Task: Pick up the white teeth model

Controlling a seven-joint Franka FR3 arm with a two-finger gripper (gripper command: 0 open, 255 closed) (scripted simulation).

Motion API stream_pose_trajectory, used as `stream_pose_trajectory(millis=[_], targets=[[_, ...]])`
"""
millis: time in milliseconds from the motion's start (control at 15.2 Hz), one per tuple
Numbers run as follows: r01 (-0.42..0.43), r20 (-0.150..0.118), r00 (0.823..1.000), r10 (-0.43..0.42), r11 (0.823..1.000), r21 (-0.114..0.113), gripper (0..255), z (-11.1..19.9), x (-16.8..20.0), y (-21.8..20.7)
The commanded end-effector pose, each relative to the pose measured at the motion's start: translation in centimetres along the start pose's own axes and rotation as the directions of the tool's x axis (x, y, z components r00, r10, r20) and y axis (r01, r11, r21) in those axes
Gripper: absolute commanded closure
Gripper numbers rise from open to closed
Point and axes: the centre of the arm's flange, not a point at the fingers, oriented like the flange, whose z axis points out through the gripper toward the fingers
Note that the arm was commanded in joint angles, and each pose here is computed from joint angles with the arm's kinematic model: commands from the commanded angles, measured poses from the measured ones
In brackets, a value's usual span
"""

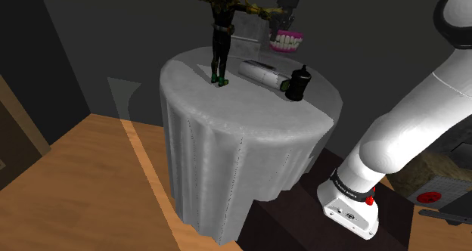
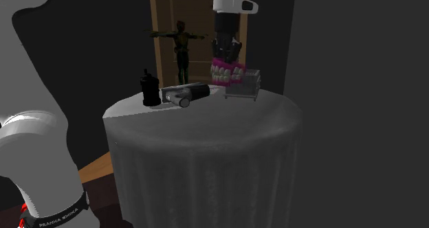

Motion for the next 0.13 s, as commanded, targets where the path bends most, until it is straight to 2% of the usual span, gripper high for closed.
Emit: stream_pose_trajectory(millis=[0,66], targets=[[0.000,0.000,1.000,0.000,1.000,0.000,255,-0.57,-0.03,-0.11],[0.000,0.000,1.000,0.000,1.000,0.000,255,-0.57,-0.03,-0.11]])
